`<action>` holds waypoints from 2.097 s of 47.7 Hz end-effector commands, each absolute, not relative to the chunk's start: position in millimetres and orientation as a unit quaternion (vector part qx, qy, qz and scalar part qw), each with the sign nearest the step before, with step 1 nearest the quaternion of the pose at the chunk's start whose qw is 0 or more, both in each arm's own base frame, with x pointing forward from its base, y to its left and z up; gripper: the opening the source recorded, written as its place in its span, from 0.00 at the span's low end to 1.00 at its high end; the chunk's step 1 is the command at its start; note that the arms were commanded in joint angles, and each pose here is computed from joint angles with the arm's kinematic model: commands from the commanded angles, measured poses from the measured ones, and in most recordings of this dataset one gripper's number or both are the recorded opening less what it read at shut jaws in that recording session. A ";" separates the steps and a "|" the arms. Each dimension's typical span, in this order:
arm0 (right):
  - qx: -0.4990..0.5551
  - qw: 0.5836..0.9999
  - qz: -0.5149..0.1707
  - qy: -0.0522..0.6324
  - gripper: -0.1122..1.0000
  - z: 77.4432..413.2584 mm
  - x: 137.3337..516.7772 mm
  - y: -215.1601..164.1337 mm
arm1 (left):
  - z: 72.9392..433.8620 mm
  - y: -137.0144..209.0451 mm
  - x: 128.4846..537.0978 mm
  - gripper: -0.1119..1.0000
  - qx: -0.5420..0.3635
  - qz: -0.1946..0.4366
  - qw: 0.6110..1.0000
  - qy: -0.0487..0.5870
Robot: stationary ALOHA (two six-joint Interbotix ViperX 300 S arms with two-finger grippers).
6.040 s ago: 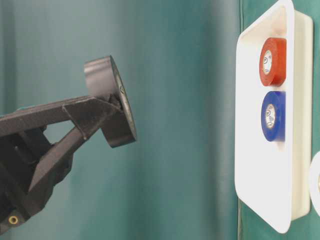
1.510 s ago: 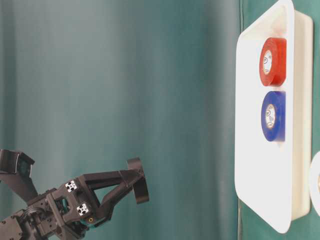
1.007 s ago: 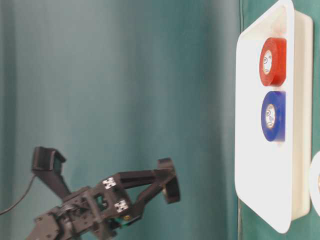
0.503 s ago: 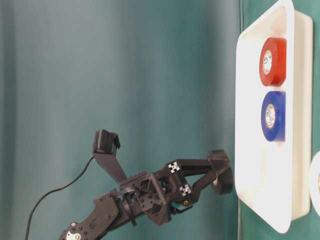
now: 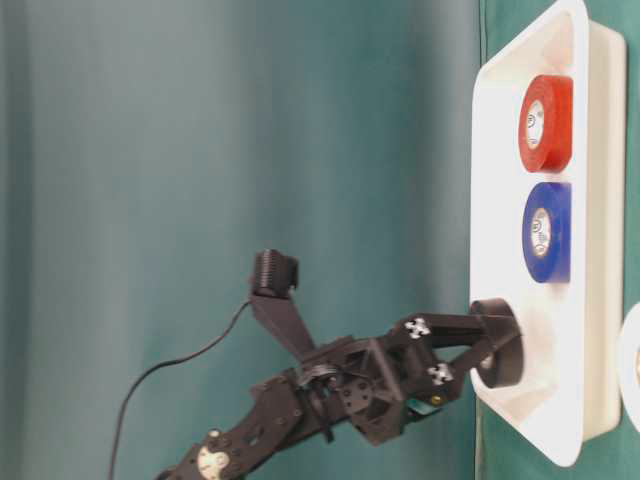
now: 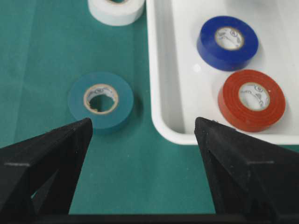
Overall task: Pick up the tape from a random location and place it into the white case.
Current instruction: 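Lower the black tape into the tray left of the blue tape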
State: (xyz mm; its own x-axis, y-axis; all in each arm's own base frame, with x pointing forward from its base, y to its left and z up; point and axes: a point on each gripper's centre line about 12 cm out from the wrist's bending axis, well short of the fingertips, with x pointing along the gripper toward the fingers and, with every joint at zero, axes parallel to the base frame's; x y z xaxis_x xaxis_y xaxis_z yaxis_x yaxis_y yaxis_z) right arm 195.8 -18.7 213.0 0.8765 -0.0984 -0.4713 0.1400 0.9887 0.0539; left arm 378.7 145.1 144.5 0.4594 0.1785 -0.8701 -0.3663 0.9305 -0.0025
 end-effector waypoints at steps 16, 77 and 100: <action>0.043 0.970 -0.061 0.232 0.86 219.2 199.2 -19.1 | 126.9 143.5 383.9 0.27 -0.095 0.156 0.846 0.501; 0.043 0.967 -0.062 0.242 0.86 216.0 201.3 -19.4 | 215.2 129.3 377.1 0.95 -0.068 0.151 0.898 0.407; 0.043 0.968 -0.065 0.238 0.86 218.7 202.0 -20.7 | 262.1 123.8 360.3 0.95 -0.039 0.145 0.917 0.369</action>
State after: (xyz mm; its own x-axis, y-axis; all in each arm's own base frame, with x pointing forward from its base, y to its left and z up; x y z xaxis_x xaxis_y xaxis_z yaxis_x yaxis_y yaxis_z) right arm 197.5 -19.5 208.8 0.8659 -0.1002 -0.4901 0.1441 0.9882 0.0525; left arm 360.6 124.4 249.6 0.6605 0.2301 -0.7147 -0.2972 0.9543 0.0326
